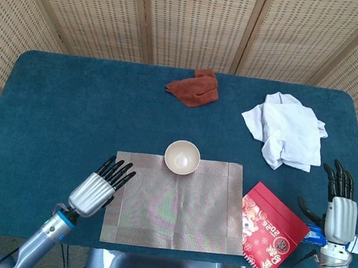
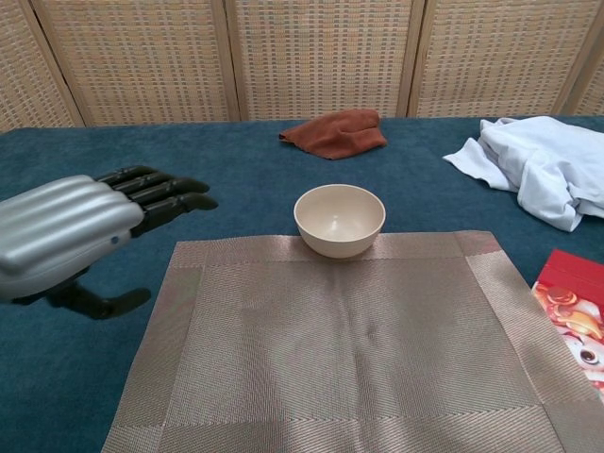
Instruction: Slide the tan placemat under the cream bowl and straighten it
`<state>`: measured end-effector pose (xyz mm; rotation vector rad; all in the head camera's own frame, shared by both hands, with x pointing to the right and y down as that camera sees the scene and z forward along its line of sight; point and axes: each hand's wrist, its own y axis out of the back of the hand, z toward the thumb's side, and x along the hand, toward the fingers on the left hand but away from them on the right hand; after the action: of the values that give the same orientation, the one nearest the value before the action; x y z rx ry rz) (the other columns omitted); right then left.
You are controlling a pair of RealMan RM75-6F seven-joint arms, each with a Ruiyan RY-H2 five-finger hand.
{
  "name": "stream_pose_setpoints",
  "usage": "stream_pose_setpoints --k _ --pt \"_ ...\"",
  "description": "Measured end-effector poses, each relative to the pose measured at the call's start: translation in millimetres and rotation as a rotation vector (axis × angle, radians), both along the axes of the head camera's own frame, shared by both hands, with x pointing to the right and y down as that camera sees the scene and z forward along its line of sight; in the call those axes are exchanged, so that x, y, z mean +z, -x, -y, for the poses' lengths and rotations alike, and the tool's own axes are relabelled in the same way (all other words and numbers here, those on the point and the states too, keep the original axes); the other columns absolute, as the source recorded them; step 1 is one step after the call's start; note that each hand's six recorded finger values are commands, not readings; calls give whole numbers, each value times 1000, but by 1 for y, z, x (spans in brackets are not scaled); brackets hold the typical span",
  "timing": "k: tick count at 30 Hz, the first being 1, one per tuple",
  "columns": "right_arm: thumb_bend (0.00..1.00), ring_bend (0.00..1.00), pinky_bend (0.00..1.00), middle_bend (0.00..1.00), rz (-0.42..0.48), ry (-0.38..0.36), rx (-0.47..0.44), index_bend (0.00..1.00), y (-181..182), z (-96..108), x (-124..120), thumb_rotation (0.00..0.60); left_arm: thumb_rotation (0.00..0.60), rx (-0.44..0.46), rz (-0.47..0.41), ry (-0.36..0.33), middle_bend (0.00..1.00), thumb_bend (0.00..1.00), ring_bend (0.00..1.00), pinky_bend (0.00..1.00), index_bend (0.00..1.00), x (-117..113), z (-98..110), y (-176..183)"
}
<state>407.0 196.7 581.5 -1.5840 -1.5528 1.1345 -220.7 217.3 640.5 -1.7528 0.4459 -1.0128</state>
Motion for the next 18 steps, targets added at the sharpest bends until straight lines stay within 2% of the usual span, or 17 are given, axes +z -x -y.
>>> stream_pose_setpoints --k 7,18 --pt "399 0 0 0 0 3 13 125 -4 1 1 600 600 -10 8 -9 0 361 0 0 177 31 29 -42" --pt "398 0 0 0 -7 13 34 125 -11 5 6 600 600 -26 -2 -32 0 361 0 0 239 64 64 -120"
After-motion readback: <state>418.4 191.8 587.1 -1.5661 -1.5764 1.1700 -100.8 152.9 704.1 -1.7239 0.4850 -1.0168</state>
